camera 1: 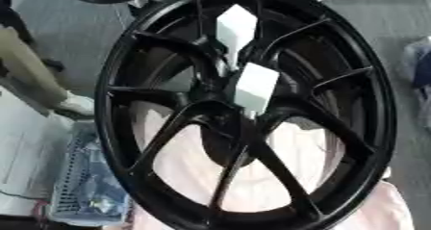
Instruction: Pull the pin out of the wheel hub.
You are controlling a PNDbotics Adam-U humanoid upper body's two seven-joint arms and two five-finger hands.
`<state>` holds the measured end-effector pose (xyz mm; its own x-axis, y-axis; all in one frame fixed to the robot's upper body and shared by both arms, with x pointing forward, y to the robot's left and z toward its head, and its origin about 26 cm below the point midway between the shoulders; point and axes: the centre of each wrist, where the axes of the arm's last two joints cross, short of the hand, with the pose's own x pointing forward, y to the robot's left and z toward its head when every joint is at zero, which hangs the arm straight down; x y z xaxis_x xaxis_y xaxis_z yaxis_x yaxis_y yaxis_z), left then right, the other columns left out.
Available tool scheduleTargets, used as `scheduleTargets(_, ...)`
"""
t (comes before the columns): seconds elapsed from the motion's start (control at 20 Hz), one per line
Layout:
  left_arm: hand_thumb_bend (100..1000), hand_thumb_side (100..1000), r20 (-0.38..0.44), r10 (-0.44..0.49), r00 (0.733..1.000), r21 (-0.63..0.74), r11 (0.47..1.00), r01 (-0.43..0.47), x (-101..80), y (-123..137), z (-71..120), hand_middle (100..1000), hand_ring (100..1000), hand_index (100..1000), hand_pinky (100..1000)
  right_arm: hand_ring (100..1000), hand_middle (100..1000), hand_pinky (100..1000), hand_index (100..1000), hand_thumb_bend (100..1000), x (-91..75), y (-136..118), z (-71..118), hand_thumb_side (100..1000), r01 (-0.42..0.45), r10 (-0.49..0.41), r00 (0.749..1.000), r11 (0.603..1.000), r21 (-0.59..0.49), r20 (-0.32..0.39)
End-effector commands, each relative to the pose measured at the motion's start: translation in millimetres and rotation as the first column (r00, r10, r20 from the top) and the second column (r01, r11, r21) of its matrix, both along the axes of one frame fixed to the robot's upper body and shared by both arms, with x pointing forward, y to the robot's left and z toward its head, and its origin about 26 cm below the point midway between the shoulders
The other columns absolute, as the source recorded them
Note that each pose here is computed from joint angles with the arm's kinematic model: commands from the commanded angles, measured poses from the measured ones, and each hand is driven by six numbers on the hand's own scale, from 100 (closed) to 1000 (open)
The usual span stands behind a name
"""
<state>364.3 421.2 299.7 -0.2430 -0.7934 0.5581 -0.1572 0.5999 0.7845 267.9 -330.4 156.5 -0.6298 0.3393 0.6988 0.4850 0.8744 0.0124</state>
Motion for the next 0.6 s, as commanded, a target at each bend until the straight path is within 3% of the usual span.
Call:
scheduleTargets(0.05, 100, 669, 0.104, -0.068, 0.992, -0.012, 0.998, 0.07, -10.5, -12, 18.6, 691, 789, 793, 800, 800, 732, 635, 701, 100, -1.7, -2, 9.0, 410, -0.002, 0.003, 1.0, 1.0, -0.031, 0.027)
scheduleTargets(0.25, 100, 682, 0.209, -0.201, 0.957, -0.07, 0.973, 0.22, -14.7, -40, 12.8, 672, 772, 779, 790, 800, 732, 635, 701, 100, -1.1, -2, 10.5, 405, -0.007, 0.008, 0.999, 0.999, -0.037, 0.034)
scheduleTargets(0.6, 100, 674, 0.433, -0.312, 0.846, -0.249, 0.861, 0.444, -32.2, -80, -16.6, 676, 766, 780, 787, 799, 733, 636, 701, 100, 0.0, -4, 15.1, 385, -0.008, 0.011, 0.999, 0.998, -0.068, 0.049)
